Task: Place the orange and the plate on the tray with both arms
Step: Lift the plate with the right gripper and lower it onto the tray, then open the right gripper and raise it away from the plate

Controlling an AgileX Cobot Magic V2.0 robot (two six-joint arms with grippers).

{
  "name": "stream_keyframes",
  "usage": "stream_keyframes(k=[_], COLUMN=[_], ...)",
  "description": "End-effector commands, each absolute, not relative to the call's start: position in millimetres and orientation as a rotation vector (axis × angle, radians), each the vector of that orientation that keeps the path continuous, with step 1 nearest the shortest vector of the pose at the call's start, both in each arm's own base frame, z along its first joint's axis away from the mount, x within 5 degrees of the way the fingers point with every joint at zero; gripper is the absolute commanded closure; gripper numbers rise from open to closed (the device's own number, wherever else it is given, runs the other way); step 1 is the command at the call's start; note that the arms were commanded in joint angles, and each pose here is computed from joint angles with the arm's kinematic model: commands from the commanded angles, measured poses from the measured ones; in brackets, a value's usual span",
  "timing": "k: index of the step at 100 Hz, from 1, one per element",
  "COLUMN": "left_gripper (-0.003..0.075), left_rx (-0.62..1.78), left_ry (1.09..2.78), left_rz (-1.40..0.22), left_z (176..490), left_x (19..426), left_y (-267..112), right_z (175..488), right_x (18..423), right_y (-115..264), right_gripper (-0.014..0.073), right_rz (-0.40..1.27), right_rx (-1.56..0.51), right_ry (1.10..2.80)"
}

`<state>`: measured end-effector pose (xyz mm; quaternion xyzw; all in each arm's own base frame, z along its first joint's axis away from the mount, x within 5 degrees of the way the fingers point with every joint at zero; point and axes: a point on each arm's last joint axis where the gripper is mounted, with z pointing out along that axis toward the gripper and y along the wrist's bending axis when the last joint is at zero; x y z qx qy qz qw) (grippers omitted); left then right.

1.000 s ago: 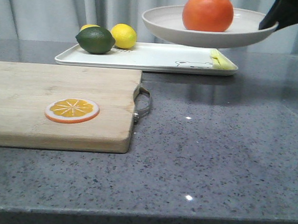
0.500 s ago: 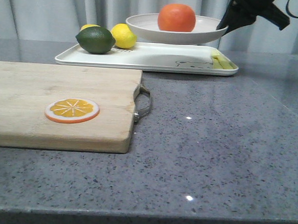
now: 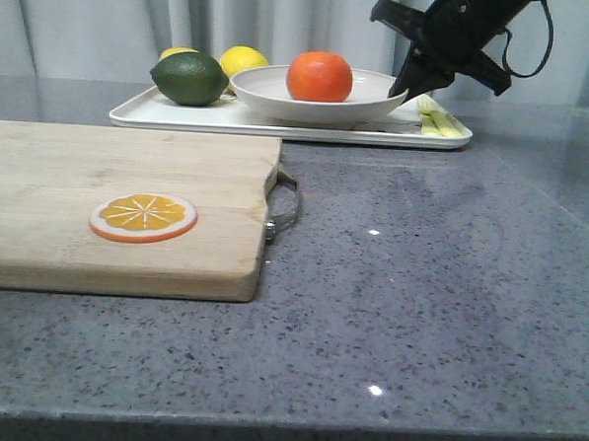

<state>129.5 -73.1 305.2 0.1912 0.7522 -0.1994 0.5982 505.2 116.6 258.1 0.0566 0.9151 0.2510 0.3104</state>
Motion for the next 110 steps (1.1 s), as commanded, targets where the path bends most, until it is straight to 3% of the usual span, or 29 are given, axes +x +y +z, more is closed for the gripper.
stream_keyframes(k=[1, 110], left_gripper=[0.0186, 0.0186], left_rx=[0.376, 0.371], left_ry=[1.706, 1.707], left_rz=[-0.460, -0.465], left_z=[317, 317], left_x=[132, 132], left_y=[-70, -70], right_z=[308, 296], right_x=[502, 510], right_y=[116, 116], right_gripper=[0.0662, 0.0662], right_rz=[0.714, 0.710], right_rx=[0.155, 0.187], right_ry=[2.245, 2.220])
